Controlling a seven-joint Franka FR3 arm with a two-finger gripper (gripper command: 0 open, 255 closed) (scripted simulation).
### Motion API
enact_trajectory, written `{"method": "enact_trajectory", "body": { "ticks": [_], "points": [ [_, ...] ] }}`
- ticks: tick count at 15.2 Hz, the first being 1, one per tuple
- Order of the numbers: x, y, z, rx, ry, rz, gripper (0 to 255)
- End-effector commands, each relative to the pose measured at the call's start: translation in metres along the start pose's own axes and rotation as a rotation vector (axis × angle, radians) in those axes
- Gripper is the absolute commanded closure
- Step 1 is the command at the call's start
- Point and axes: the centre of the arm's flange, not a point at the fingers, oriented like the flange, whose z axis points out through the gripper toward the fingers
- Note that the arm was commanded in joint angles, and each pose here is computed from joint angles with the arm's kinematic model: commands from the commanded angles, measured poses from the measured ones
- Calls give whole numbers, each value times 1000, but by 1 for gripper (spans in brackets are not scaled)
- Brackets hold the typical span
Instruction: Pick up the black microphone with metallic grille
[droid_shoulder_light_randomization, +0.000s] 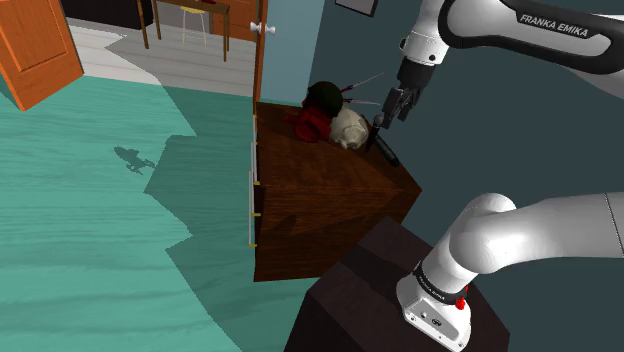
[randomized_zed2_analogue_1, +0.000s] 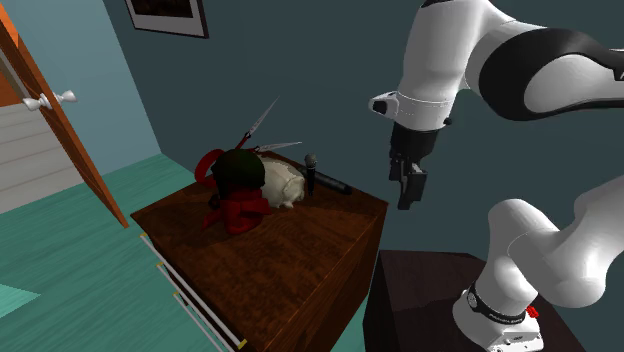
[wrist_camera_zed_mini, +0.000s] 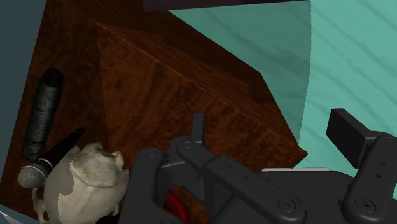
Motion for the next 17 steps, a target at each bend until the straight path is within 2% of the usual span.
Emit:
{"method": "enact_trajectory", "body": {
  "ticks": [1,17],
  "points": [
    [0,0,0,0,0,0,0],
    [88,174,70,26,90,116,0]
  ]
}}
